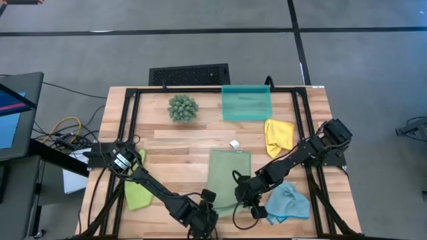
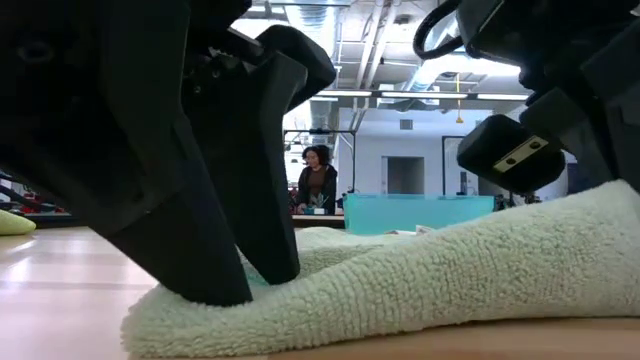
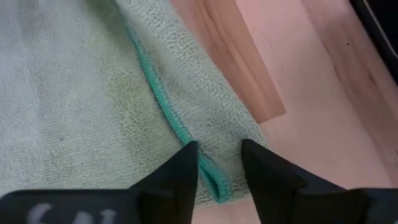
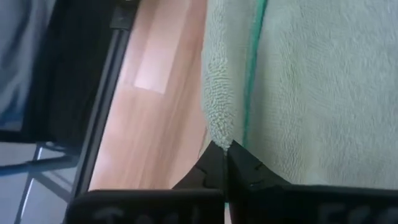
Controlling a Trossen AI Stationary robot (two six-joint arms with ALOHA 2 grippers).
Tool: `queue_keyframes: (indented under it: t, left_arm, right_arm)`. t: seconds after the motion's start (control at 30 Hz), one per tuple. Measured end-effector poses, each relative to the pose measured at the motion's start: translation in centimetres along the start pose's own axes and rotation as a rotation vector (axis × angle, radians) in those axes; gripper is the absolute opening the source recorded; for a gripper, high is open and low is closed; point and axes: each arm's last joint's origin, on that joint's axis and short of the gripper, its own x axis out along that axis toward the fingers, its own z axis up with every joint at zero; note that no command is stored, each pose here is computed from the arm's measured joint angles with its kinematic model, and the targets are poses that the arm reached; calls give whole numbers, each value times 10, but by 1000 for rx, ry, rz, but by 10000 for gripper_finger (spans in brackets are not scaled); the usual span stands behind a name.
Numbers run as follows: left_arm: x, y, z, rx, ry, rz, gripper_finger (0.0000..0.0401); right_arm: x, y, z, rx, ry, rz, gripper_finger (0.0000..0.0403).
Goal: Roll microfiber towels into tight, uniform cylinder then place into a basket
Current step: Roll the dark green microfiber cloth
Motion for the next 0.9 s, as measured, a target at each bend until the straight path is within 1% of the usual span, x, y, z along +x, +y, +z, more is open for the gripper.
queue_keyframes:
  t: [0.13,0.23,0.43,0.63,0.73,0.9]
  left_arm:
    - [-1,1,-1,6,14,2,159]
    - [-1,1,0,13,12,1,170]
    - [-2,0,2,71,-9,-10,173]
    - [-2,-1,4,79,-24,-26,173]
    - [-2,-2,5,79,-40,-28,173]
    - [-2,-1,6,120,-45,-29,173]
  right_arm:
    - [3,11,-5,17,13,-17,21]
    - [5,19,-9,18,18,-14,27]
    - [7,25,-11,17,23,-2,11]
    - [8,26,-12,49,16,5,21]
    - [12,23,-20,84,7,13,18]
    - [19,17,-35,149,-31,31,13]
